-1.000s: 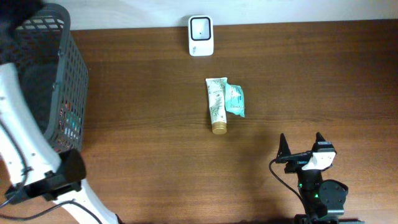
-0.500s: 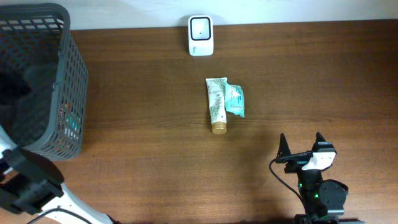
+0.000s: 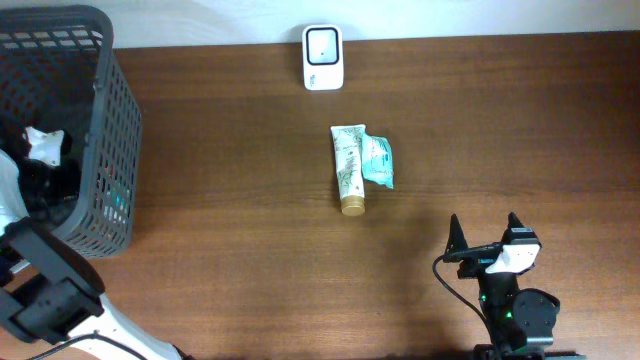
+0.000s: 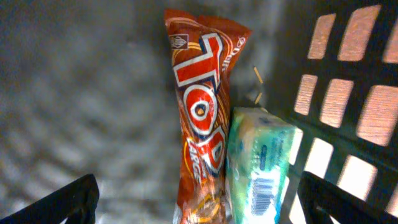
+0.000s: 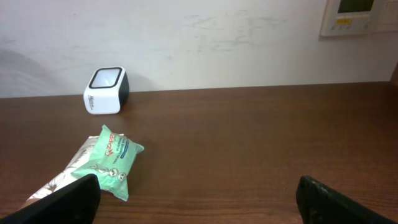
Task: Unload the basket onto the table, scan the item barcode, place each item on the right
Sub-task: 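Reach the left gripper into the basket and grasp the orange TOP bar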
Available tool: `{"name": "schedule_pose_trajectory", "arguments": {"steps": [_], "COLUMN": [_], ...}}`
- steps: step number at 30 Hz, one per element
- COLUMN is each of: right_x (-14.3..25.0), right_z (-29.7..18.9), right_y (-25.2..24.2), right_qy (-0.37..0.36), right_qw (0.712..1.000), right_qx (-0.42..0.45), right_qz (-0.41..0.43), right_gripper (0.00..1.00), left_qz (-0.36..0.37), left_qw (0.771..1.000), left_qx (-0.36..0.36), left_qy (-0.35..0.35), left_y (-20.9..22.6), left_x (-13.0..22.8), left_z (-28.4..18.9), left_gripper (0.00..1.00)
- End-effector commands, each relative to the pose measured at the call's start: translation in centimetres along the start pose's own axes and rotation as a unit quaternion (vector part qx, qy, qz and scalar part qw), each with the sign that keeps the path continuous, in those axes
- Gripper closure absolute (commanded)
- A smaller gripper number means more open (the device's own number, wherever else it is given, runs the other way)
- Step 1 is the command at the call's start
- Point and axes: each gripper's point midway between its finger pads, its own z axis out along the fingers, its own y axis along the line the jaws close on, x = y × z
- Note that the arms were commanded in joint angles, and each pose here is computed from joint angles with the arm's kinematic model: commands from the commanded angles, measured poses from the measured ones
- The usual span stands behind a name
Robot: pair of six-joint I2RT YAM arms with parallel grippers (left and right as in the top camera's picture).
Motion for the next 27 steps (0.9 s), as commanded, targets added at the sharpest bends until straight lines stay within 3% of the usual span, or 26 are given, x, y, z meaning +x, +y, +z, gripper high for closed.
{"name": "schedule_pose_trajectory", "arguments": {"steps": [1, 2, 3, 5, 8, 11, 13, 15, 17, 19, 20, 23, 27], "right_x": [0.2, 0.2, 0.2, 0.2, 0.2, 0.2, 0.2, 0.2, 0.2, 0.2, 0.2, 0.2, 0.2], "right_z": [0.0, 0.0, 0.0, 0.0, 0.0, 0.0, 0.0, 0.0, 0.0, 0.0, 0.0, 0.0, 0.0], "right_y": [0.3, 0.3, 0.3, 0.3, 0.3, 0.3, 0.3, 0.3, 0.3, 0.3, 0.3, 0.3, 0.3], "right_qy": [0.001, 0.001, 0.001, 0.001, 0.001, 0.001, 0.001, 0.001, 0.001, 0.001, 0.001, 0.001, 0.001], "right_qw": [1.0, 1.0, 1.0, 1.0, 1.0, 1.0, 1.0, 1.0, 1.0, 1.0, 1.0, 1.0, 1.0], "right_qx": [-0.009, -0.009, -0.009, -0.009, -0.009, -0.009, -0.009, -0.009, -0.009, -0.009, -0.009, -0.009, -0.009], "right_qz": [0.0, 0.0, 0.0, 0.0, 0.0, 0.0, 0.0, 0.0, 0.0, 0.0, 0.0, 0.0, 0.0], "right_gripper": [0.01, 0.01, 0.01, 0.01, 0.01, 0.01, 0.01, 0.01, 0.01, 0.01, 0.01, 0.01, 0.01], "left_qz": [0.027, 0.031, 0.035, 0.034, 0.035, 0.034, 0.032, 0.031, 0.03, 0.03, 0.027, 0.011, -0.089], "left_qw": [1.0, 0.999, 0.999, 0.999, 0.999, 0.997, 0.997, 0.997, 0.997, 0.999, 0.999, 0.999, 0.99], "left_qx": [-0.009, -0.011, -0.011, -0.009, 0.034, 0.062, 0.065, 0.067, 0.064, 0.045, 0.036, 0.023, -0.01], "left_qy": [0.007, 0.007, 0.007, 0.007, -0.013, -0.024, -0.019, -0.015, -0.011, 0.0, 0.0, -0.024, -0.11], "left_y": [0.2, 0.3, 0.4, 0.3, -1.2, -2.1, -2.1, -2.1, -1.9, -1.0, -0.7, 0.0, 2.4], "left_x": [0.8, 0.9, 1.0, 1.2, 0.6, 0.3, 0.5, 0.8, 0.8, 1.1, 1.0, -0.4, -5.7], "left_z": [1.3, 1.7, 2.1, 2.6, 3.0, 3.1, 3.4, 3.9, 4.4, 5.0, 5.1, 4.7, -0.9], "left_gripper": [0.08, 0.16, 0.18, 0.05, 0.04, 0.3, 0.33, 0.45, 0.63, 0.9, 0.97, 1.0, 1.0]}}
